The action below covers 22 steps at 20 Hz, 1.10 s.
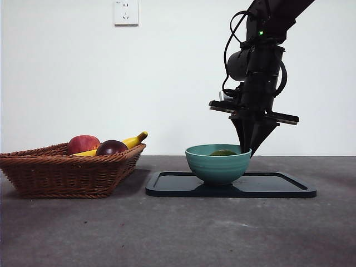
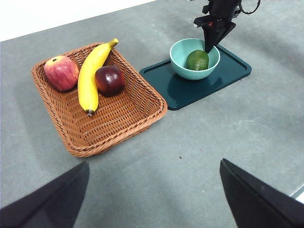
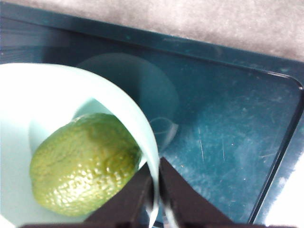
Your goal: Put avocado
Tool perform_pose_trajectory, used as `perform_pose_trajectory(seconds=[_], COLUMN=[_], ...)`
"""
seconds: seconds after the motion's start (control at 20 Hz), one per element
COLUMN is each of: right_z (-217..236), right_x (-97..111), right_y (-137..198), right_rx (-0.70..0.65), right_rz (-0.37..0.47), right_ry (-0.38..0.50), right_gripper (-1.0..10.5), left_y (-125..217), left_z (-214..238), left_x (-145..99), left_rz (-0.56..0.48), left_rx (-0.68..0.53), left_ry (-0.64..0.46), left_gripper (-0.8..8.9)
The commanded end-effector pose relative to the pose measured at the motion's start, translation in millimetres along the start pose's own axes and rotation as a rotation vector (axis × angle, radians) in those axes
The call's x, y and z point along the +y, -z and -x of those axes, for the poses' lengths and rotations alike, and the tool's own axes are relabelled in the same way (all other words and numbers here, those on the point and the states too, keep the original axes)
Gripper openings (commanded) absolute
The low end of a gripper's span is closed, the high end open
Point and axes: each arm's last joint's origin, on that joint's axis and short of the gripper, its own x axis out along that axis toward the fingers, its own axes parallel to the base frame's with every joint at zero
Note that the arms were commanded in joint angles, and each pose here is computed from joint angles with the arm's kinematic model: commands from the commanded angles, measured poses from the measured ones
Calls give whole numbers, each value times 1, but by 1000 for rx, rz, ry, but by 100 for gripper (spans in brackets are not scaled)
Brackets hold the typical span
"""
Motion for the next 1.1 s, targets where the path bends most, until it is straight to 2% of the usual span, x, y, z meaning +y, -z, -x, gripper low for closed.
perform_pose_trajectory(seconds=[0.05,0.15,0.2,0.3,0.45,0.6,0.7,0.75,0.95,1.1], right_z=[-6,-5,-4,9,59,111,147,162,205,223], right_x=[1,0,1,3,10,32,53,61,79,75], right_y=[-4,-4,-4,-8,-11,6,29,40,81,118], right_rx=[12,11,8,-29,-110,-248,-364,-405,-505,-518], right_rz=[-9,-11,-10,-5,19,61,104,126,202,231], right_ry=[2,3,3,32,137,239,336,339,334,348], right_gripper=[33,310,388,395,401,436,637,665,665,665], left_y=[-2,-2,-2,-2,-2,-2,-2,-2,-2,-2], left_z=[1,1,1,1,1,1,1,1,1,1], left_x=[0,0,0,0,0,0,0,0,0,0], left_rz=[1,1,1,1,1,1,1,1,1,1], left_rx=[-16,-16,-16,-16,-16,-16,-16,-16,-16,-16], left_ry=[7,7,7,7,7,7,7,7,7,7], left_gripper=[437,437,437,437,436,436,437,437,437,436])
